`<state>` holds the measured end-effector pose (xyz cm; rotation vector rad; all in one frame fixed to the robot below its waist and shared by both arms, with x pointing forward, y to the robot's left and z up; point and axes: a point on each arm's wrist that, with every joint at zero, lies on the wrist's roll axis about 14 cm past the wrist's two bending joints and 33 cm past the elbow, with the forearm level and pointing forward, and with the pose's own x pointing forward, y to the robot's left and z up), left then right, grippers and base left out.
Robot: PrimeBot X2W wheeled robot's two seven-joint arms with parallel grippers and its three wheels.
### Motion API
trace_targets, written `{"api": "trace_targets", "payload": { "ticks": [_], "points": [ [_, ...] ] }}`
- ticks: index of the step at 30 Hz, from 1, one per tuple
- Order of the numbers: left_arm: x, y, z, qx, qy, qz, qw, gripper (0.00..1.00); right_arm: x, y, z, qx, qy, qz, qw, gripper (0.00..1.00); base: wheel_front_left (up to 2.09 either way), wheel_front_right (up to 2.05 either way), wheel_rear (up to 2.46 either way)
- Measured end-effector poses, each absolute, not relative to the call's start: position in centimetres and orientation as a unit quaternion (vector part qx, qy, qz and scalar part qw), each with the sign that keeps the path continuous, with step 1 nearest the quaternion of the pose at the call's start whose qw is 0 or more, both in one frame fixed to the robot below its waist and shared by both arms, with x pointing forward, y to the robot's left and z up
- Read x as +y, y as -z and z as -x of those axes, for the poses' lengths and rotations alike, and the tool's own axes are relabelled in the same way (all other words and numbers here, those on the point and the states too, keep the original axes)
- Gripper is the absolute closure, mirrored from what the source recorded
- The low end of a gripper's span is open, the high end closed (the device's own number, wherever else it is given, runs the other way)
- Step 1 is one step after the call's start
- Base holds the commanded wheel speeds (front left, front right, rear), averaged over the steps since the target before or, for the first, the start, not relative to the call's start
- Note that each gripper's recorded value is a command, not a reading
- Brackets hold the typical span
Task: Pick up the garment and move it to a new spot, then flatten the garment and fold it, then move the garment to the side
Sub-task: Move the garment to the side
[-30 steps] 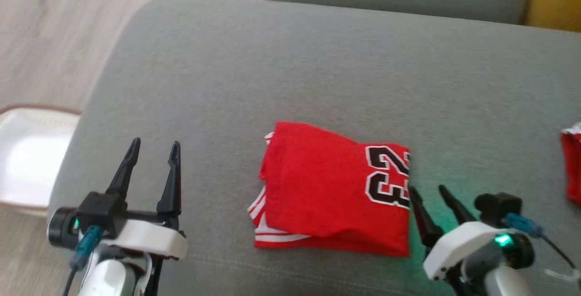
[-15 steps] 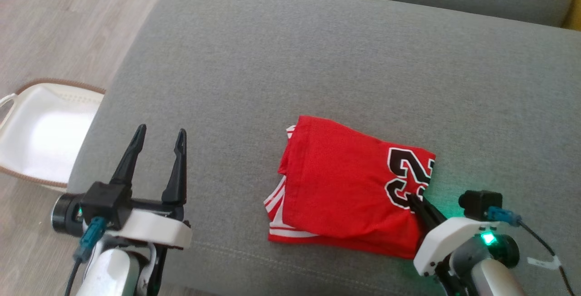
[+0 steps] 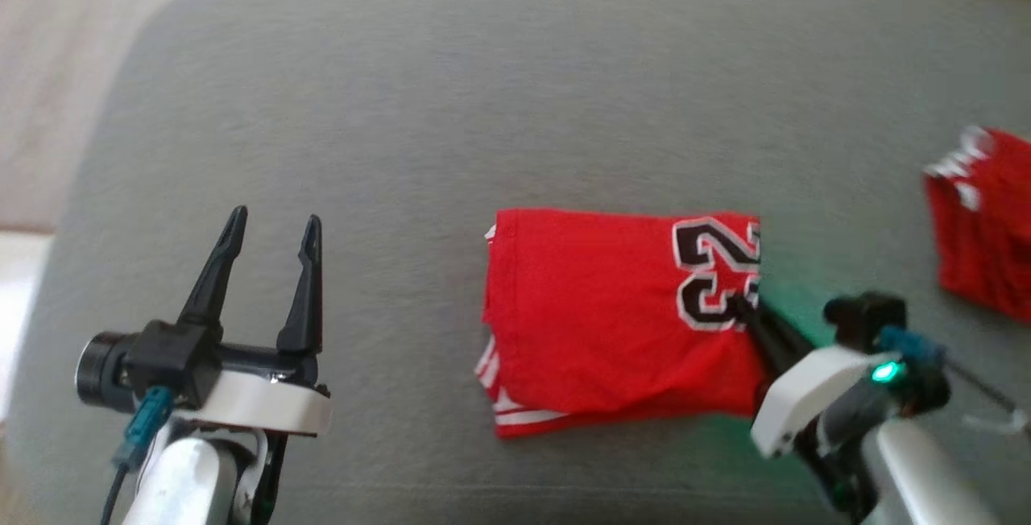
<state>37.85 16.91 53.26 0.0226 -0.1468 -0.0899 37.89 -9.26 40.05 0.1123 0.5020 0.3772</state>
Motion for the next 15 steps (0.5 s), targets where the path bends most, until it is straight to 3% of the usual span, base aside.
{"api": "trace_targets", "payload": {
  "ticks": [7, 15],
  "points": [
    [11.1, -53.5, -41.3, -0.087, 0.137, 0.008, 0.987, 0.00, -17.5, -44.2, -40.9, 0.194, -0.103, -0.011, 0.975, 1.00, 0.00, 0.00, 0.00],
    [6.2, -52.4, -44.9, -0.089, 0.211, 0.026, 0.973, 0.00, -25.5, -46.5, -43.6, 0.171, -0.022, 0.034, 0.984, 1.00, 0.00, 0.00, 0.00]
  ]
}}
